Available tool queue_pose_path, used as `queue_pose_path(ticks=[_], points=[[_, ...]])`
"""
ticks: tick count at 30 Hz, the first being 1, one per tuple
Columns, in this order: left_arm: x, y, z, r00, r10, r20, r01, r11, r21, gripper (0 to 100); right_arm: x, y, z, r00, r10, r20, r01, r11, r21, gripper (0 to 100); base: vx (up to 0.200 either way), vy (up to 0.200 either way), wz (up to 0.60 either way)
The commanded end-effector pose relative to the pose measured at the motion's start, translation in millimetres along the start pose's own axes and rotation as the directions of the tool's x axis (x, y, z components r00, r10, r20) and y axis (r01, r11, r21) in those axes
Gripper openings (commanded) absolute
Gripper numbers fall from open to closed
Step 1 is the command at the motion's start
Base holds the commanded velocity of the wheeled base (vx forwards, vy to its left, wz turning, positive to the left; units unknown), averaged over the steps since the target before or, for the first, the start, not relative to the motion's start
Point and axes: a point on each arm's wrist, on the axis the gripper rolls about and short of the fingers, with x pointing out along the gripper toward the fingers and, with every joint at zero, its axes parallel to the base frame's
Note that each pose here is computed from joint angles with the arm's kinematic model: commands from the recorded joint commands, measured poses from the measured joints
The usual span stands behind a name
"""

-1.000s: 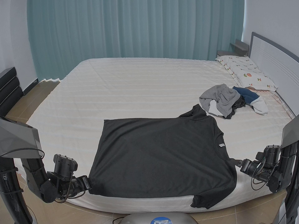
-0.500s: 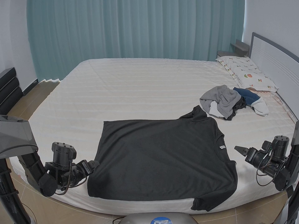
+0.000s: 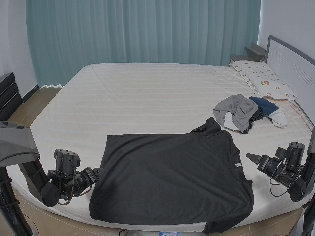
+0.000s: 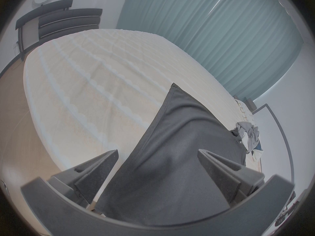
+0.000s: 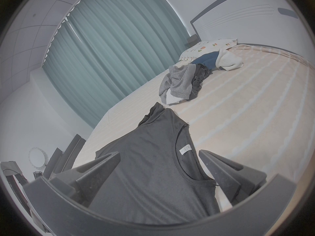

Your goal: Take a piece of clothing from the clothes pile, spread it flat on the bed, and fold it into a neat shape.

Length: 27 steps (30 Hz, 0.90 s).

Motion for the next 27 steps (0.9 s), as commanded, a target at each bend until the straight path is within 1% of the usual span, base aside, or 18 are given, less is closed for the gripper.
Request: queue_pose_path(ticks=[1, 13, 21, 27], points=[[3.1, -1.0, 0.6, 1.0, -0.001, 0.001, 0.001, 1.0, -0.01, 100, 0.3, -0.8, -1.6, 1.0, -0.003, -0.008, 0.003, 1.0, 0.001, 100, 0.0, 0.0, 0.0], [5.4, -2.1, -1.4, 1.0, -0.002, -0.006, 0.001, 1.0, -0.008, 100, 1.3, -0.7, -1.1, 1.0, -0.002, -0.006, 0.002, 1.0, 0.001, 100, 0.0, 0.0, 0.0], [7.0, -6.2, 0.6, 1.0, -0.015, 0.002, 0.015, 0.999, -0.051, 100, 1.6, -0.3, -1.0, 1.0, 0.0, -0.005, 0.0, 1.0, 0.0, 100, 0.0, 0.0, 0.0], [6.8, -7.8, -0.8, 1.0, -0.02, 0.0, 0.02, 0.999, -0.046, 100, 2.5, -0.4, -1.0, 1.0, 0.0, -0.005, 0.0, 1.0, 0.0, 100, 0.0, 0.0, 0.0]])
